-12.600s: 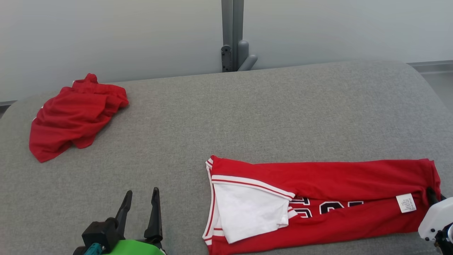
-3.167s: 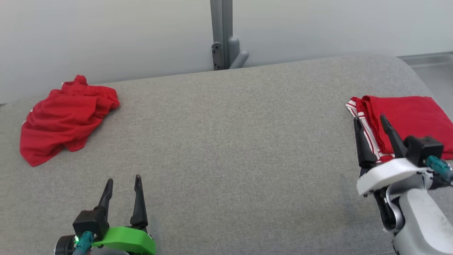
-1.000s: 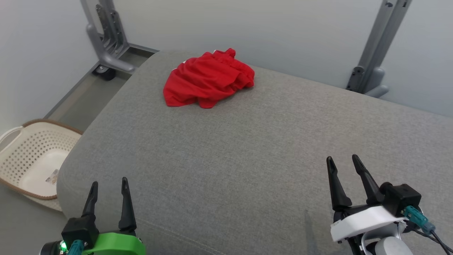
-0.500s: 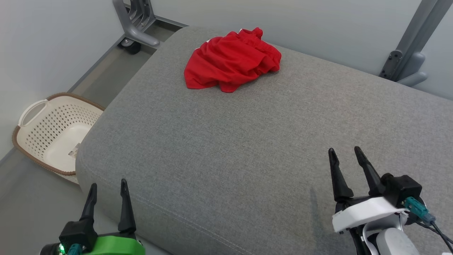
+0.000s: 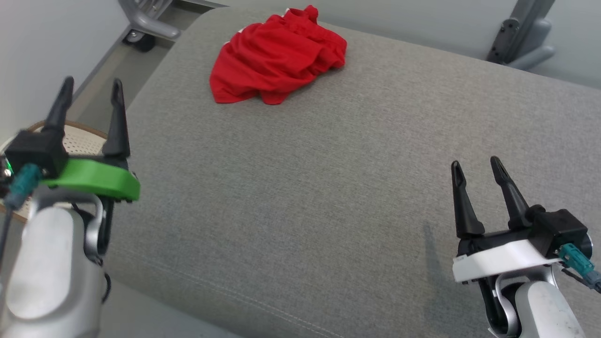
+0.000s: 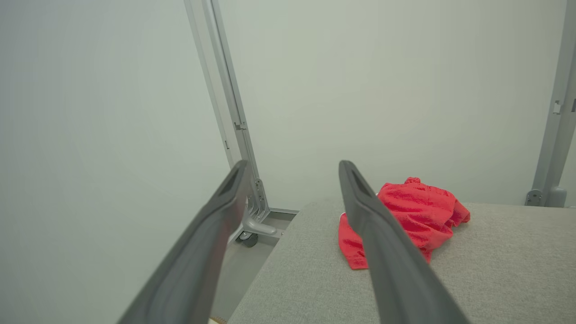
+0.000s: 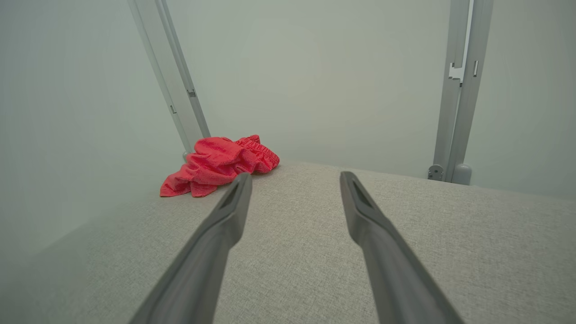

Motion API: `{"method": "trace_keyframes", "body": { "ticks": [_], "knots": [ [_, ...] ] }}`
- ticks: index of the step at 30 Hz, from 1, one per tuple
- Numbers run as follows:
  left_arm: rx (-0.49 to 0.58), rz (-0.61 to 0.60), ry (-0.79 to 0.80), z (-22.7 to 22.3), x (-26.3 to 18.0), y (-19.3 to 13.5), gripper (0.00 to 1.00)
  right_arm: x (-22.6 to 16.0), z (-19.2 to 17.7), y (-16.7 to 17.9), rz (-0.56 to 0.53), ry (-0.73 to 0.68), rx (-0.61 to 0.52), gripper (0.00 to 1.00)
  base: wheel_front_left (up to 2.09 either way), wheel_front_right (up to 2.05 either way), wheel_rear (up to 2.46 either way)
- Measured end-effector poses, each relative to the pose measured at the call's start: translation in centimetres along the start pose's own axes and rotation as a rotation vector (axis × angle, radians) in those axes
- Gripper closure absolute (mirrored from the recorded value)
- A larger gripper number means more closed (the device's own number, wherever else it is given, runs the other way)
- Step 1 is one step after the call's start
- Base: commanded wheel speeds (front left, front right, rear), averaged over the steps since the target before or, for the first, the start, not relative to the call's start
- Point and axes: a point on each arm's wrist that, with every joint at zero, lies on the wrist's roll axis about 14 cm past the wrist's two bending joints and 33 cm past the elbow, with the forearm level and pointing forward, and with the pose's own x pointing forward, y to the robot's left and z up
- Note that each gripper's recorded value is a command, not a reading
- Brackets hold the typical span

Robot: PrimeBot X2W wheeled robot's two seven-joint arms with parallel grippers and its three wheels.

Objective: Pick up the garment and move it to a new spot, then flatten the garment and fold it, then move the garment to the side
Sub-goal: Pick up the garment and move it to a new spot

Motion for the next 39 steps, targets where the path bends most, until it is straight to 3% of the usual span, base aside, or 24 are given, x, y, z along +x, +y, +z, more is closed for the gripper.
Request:
{"method": "trace_keyframes", "body": {
  "ticks": [9,16,26,32,33,35,36,39],
  "knots": [
    [0.132,-0.151,0.034,1.5,13.1,-4.1,0.00,-0.1,0.6,-5.1,-0.110,-0.031,-0.044,0.00,0.00,0.00,0.00],
    [0.119,-0.209,0.226,-5.4,19.2,-8.4,0.00,-3.0,-2.4,-10.5,-0.259,0.044,-0.050,0.00,0.00,0.00,0.00],
    [0.095,-0.316,0.703,-21.4,17.9,-14.9,0.00,-6.7,-5.0,-15.2,-0.400,0.120,-0.076,0.00,0.00,0.00,0.00],
    [0.094,-0.348,0.870,-26.5,16.1,-16.9,0.00,-8.3,-6.2,-16.7,-0.452,0.166,-0.087,0.00,0.00,0.00,0.00],
    [0.093,-0.353,0.872,-26.7,16.2,-17.2,0.40,-8.5,-6.3,-16.8,-0.457,0.168,-0.089,0.00,0.00,0.00,0.00],
    [0.097,-0.361,0.859,-26.9,16.5,-17.5,0.92,-8.7,-6.4,-17.0,-0.462,0.171,-0.093,0.00,0.00,0.00,0.00],
    [0.100,-0.366,0.854,-26.9,16.5,-17.7,1.00,-8.7,-6.4,-17.0,-0.463,0.172,-0.095,0.00,0.00,0.00,0.00],
    [0.112,-0.373,0.813,-26.3,16.9,-17.7,1.00,-8.5,-6.2,-16.9,-0.457,0.163,-0.100,0.00,0.00,0.00,0.00]
  ]
}}
